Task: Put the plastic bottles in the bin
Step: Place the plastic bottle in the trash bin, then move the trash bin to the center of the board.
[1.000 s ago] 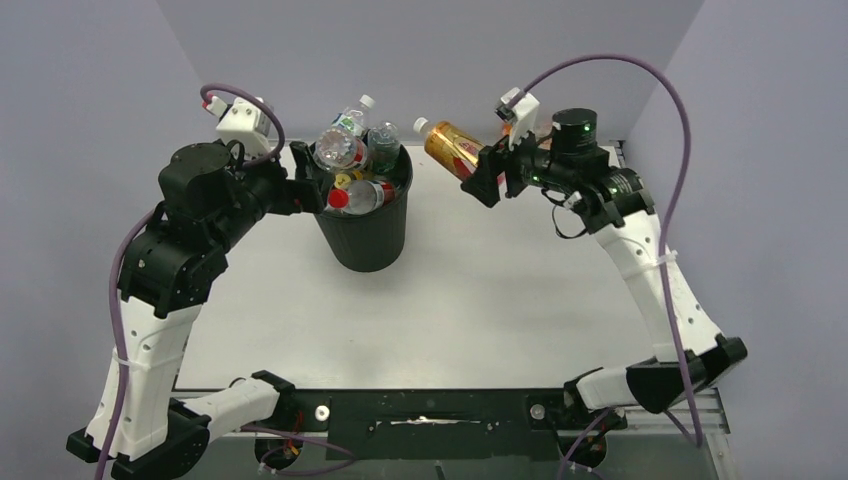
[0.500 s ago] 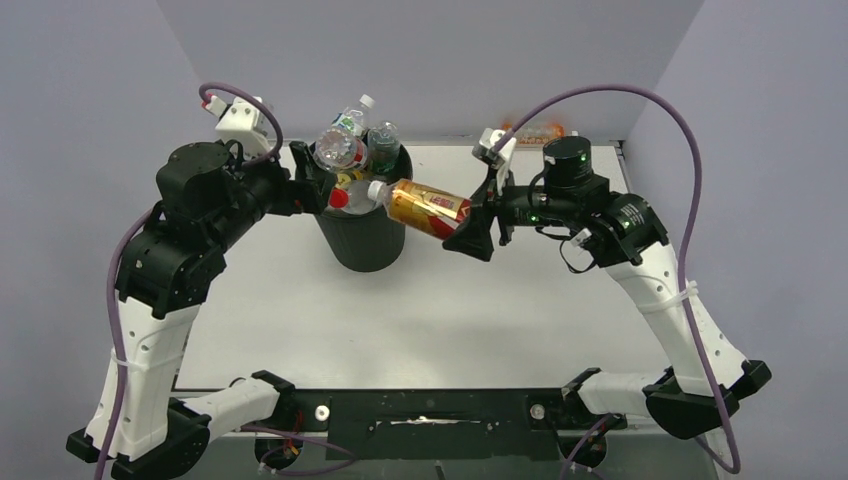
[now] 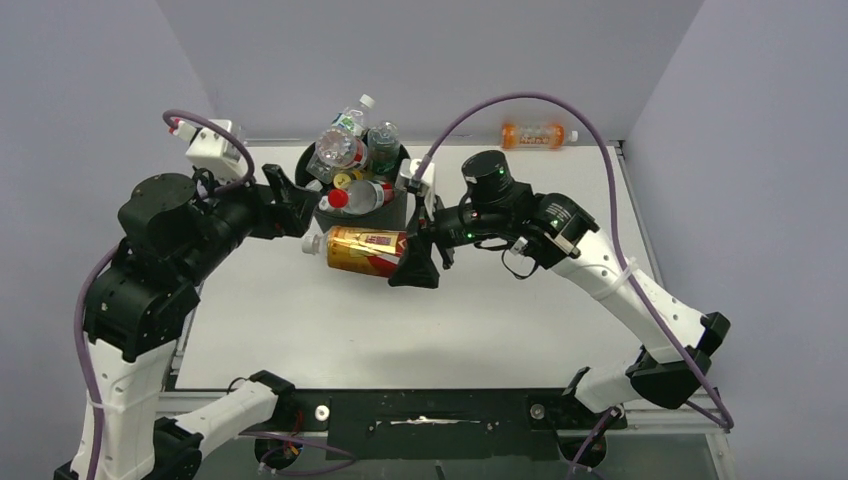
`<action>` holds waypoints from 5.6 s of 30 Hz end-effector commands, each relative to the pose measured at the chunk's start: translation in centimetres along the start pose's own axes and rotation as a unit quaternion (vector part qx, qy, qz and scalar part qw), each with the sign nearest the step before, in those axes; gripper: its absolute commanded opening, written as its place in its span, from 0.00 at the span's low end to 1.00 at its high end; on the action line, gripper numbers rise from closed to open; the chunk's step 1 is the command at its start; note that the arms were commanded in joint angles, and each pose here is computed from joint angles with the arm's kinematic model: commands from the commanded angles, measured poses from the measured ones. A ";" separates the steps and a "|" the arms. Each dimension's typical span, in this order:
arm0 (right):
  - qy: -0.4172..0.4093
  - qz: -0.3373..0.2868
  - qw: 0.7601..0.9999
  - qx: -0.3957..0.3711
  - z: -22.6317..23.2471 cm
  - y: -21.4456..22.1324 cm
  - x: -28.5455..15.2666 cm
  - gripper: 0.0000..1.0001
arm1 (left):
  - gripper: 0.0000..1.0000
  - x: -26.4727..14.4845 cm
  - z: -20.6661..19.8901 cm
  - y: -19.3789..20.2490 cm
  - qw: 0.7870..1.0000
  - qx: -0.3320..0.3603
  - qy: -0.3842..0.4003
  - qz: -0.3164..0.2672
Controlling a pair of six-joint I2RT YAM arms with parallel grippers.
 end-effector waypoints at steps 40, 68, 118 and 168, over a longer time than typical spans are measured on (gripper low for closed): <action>0.168 -0.220 0.957 -0.088 -5.0 -12.1 -10.3 0.58 | 0.83 -1.6 0.9 6.9 0.996 -0.034 0.026 0.072; 0.321 -0.083 0.941 -0.071 -18.2 -7.6 -5.0 0.58 | 0.86 -2.4 1.8 6.0 0.997 -0.025 -0.008 0.066; 0.327 -0.011 0.940 -0.099 -17.3 -6.4 0.8 0.89 | 0.86 -1.7 1.9 6.7 0.997 -0.024 -0.007 0.073; 0.651 -0.246 0.661 0.282 -50.0 20.3 -37.0 0.97 | 0.86 -2.5 1.2 10.3 0.990 -0.079 0.074 0.086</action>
Point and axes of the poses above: each gripper's point midway between its finger pads, its own x axis out along the fingers, its own z axis along the line the jaws close on, y = z × x, the point moved 2 cm from there along -x, back along the fingers, and after that the axes turned 5 degrees about -x, right-handed, at the moved point
